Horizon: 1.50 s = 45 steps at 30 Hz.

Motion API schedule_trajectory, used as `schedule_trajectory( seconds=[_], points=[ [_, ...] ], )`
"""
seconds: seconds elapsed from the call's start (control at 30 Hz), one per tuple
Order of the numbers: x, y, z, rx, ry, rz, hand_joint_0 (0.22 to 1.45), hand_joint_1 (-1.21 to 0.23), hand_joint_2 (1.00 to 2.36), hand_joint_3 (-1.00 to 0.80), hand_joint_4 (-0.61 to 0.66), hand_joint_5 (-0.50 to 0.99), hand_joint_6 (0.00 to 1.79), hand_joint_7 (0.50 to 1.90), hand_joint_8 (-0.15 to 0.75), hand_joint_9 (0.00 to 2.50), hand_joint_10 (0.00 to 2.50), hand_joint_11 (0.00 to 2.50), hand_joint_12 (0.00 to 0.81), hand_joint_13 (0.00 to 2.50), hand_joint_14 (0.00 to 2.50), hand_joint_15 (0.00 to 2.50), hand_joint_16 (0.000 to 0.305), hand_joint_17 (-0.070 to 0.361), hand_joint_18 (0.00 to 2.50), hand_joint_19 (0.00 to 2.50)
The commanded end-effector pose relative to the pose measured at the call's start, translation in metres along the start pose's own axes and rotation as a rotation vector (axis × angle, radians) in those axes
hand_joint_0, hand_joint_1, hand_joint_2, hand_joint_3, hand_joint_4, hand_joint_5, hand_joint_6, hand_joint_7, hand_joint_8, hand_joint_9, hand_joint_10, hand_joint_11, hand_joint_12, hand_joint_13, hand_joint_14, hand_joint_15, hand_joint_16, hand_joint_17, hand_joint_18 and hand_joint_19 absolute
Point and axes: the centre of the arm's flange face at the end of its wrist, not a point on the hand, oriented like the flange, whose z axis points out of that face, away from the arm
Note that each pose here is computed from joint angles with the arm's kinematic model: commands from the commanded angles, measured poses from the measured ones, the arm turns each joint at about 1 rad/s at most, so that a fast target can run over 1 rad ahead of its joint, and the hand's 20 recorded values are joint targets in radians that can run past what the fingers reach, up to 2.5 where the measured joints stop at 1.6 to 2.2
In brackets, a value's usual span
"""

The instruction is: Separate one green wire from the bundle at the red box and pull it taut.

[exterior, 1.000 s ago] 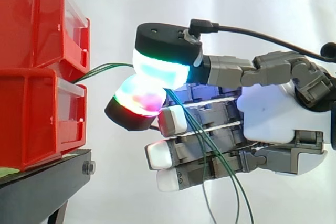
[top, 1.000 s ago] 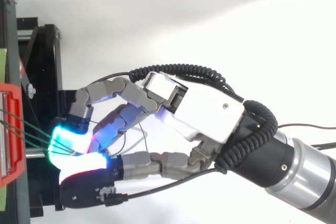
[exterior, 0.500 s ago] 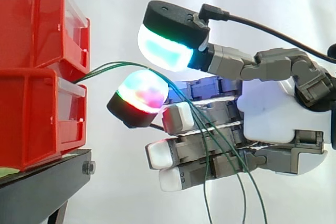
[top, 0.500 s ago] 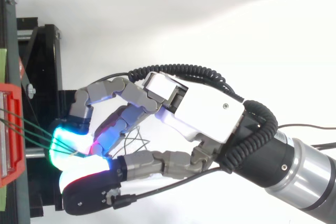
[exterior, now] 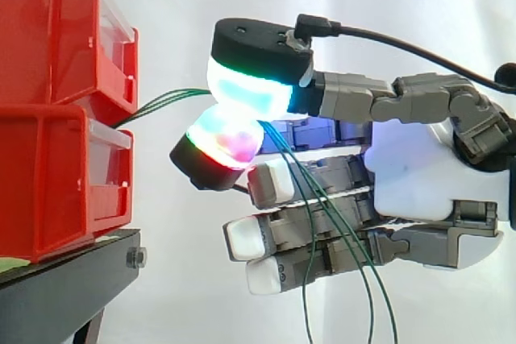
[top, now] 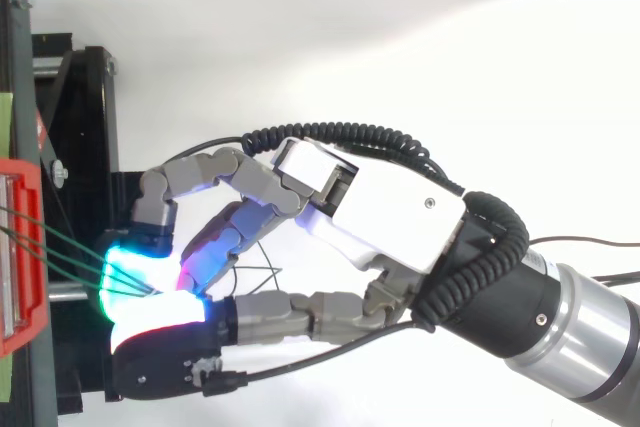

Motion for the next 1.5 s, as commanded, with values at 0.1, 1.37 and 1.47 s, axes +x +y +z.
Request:
schedule_trajectory(
  seconds=[0.1, 1.37, 1.47],
  points=[
    [0.000, 0.000, 0.000, 0.000, 0.000, 0.000, 0.67, -0.84, 1.00, -0.50, 0.02, -0.19, 0.90, 1.04, 0.267, 1.17, 0.02, 0.94, 0.338, 1.06, 0.02, 0.53, 0.044, 0.099, 0.89, 0.39],
    [-0.020, -0.005, 0.009, 0.027, -0.005, -0.009, 0.65, -0.78, 1.02, -0.21, 0.04, -0.21, 0.89, 1.03, 0.276, 1.15, 0.02, 0.94, 0.351, 1.06, 0.02, 0.54, 0.047, 0.105, 0.89, 0.43],
    [-0.019, -0.005, 0.008, 0.028, -0.007, -0.007, 0.63, -0.75, 1.02, -0.17, 0.02, -0.20, 0.89, 1.09, 0.275, 1.17, 0.02, 0.94, 0.360, 1.08, 0.02, 0.54, 0.047, 0.105, 0.90, 0.43]
  ],
)
